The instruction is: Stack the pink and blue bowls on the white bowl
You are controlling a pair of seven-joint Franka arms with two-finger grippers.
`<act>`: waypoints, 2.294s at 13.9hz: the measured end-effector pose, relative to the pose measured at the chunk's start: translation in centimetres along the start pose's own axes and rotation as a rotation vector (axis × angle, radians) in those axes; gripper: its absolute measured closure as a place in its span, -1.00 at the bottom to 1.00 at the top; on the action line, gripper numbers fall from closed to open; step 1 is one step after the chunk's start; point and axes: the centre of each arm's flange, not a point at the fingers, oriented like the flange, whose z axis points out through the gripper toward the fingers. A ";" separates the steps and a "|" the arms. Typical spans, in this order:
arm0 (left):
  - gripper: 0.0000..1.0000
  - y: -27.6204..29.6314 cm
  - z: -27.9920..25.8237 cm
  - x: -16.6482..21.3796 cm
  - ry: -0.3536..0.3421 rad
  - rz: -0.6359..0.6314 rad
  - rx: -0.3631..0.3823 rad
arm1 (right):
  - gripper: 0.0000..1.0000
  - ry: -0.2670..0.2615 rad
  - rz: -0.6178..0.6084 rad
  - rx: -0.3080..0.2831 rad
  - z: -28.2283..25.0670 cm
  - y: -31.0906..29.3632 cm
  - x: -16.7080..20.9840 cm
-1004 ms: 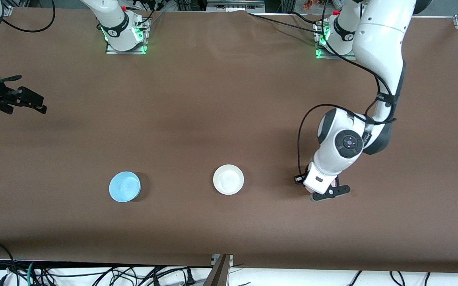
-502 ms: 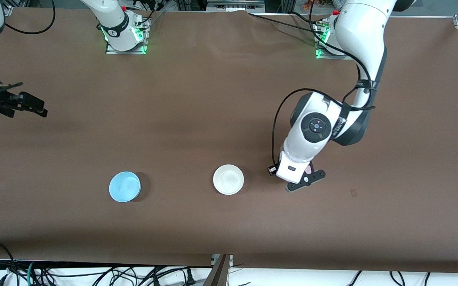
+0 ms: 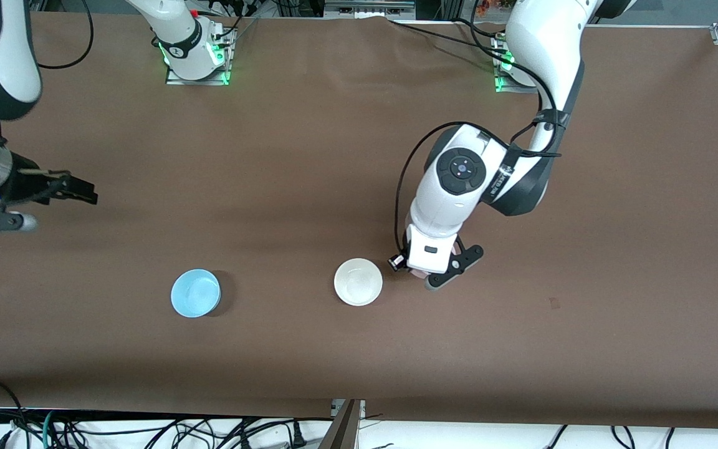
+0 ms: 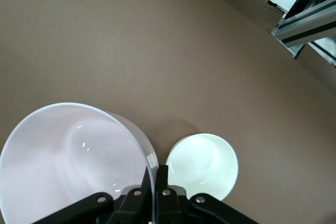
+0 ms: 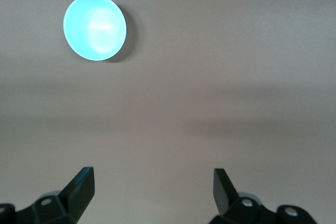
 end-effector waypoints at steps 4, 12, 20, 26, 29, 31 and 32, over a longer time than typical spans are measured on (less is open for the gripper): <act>0.94 2.0 1.6 -1.8 0.017 -0.170 -0.087 | -1.00 0.025 0.001 -0.010 4.7 0.1 3.3; 0.94 3.8 5.6 -5.8 0.004 -0.369 -0.116 | -1.00 0.164 -0.055 0.050 18.0 -7.4 11.8; 0.94 4.1 8.8 -8.5 0.051 -0.376 -0.120 | -0.98 0.237 -0.039 0.048 24.3 -9.8 14.7; 0.94 4.1 9.8 -8.9 0.068 -0.373 -0.132 | -0.81 0.150 0.009 0.057 25.3 -6.9 14.3; 0.94 4.2 10.2 -9.3 0.080 -0.377 -0.146 | -0.75 0.111 0.044 0.065 25.5 -4.5 14.1; 0.94 4.3 10.5 -9.5 0.080 -0.379 -0.149 | -0.72 0.110 0.054 0.098 25.3 -5.3 14.1; 0.94 4.3 10.6 -9.5 0.081 -0.381 -0.151 | -0.71 0.110 0.054 0.108 25.3 -5.8 14.1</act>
